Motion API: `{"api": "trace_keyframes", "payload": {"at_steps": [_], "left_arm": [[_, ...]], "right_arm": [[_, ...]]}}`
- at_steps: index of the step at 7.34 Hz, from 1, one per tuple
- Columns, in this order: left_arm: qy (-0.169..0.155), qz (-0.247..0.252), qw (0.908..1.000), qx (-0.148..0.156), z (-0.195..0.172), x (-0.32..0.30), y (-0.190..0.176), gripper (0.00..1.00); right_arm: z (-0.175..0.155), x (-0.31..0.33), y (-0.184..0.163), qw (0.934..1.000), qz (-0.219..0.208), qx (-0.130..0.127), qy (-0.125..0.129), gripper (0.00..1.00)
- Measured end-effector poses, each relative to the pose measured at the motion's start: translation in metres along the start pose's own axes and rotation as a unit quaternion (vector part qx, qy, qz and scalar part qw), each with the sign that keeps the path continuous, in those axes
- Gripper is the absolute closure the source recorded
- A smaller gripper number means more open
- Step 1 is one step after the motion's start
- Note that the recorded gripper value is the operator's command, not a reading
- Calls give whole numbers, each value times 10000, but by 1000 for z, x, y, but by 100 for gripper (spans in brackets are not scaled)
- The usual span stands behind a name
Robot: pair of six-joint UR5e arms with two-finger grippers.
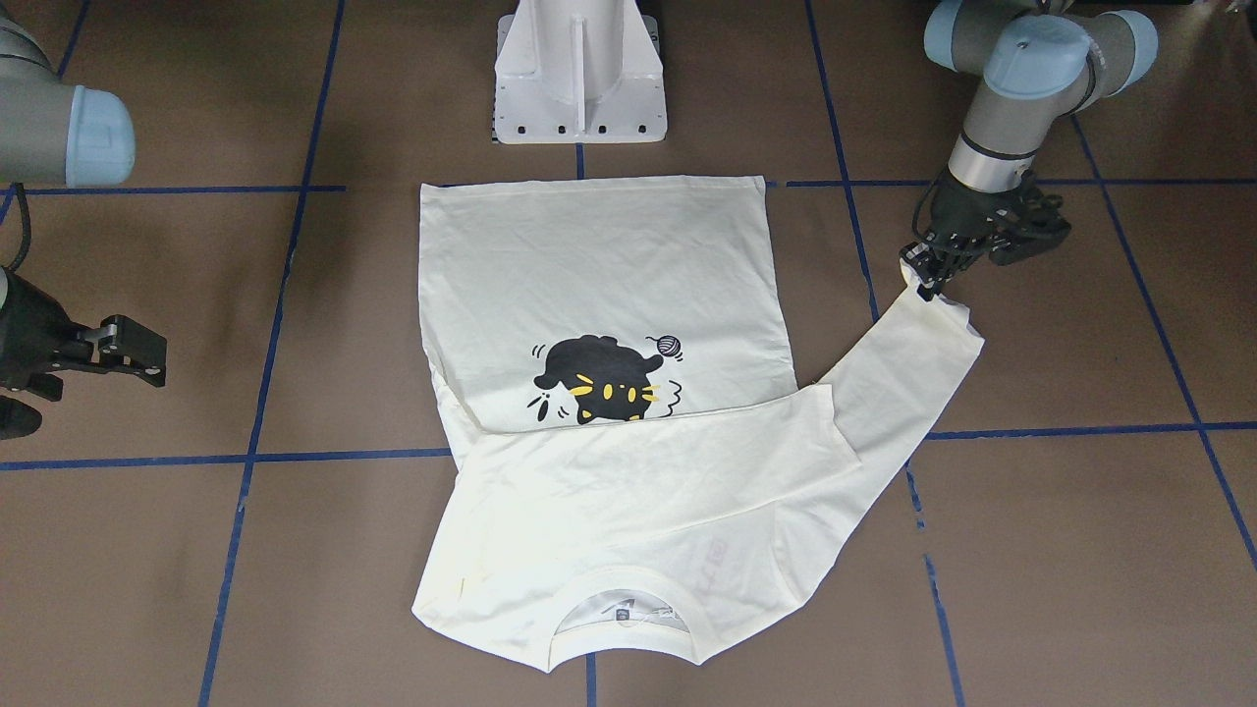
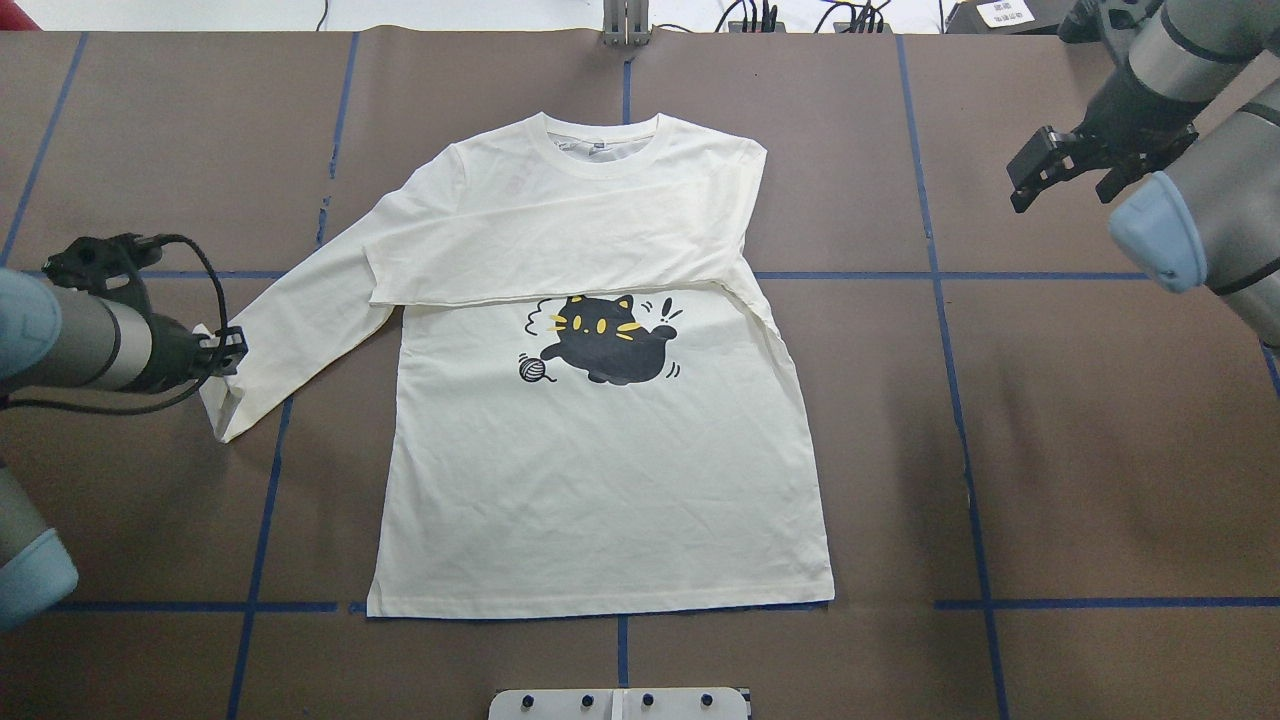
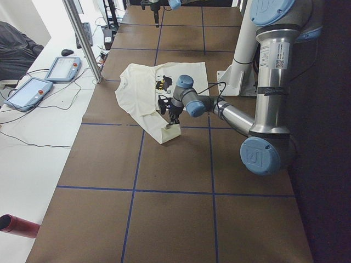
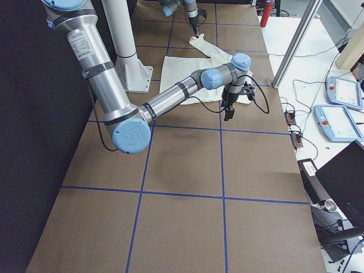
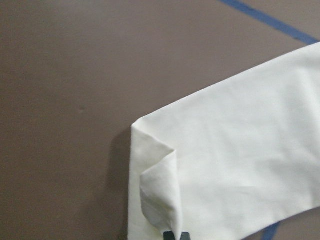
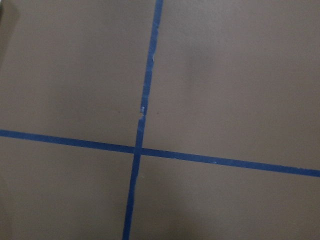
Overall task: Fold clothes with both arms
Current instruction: 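Grasp the other cuff with the left gripper and fold it across the body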
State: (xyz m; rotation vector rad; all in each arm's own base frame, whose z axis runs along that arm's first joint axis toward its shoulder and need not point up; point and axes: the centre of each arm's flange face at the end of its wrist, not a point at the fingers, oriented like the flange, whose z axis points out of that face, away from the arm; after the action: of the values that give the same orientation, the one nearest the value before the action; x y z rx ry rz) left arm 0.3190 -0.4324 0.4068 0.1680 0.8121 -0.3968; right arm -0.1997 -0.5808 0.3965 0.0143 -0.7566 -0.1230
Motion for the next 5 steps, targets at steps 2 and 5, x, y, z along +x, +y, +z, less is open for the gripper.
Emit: {"api": "trace_keyframes", "payload": {"at_steps": [2,5], "left_arm": [[400,379,9981,263,-41,101,-41,100],[1599,-90,9869,197,-123,276,-75,100]], "right_arm": [[17,31,28,10000,-11,71,14,0],[32,52,43,10000,10,65,20,0]]}}
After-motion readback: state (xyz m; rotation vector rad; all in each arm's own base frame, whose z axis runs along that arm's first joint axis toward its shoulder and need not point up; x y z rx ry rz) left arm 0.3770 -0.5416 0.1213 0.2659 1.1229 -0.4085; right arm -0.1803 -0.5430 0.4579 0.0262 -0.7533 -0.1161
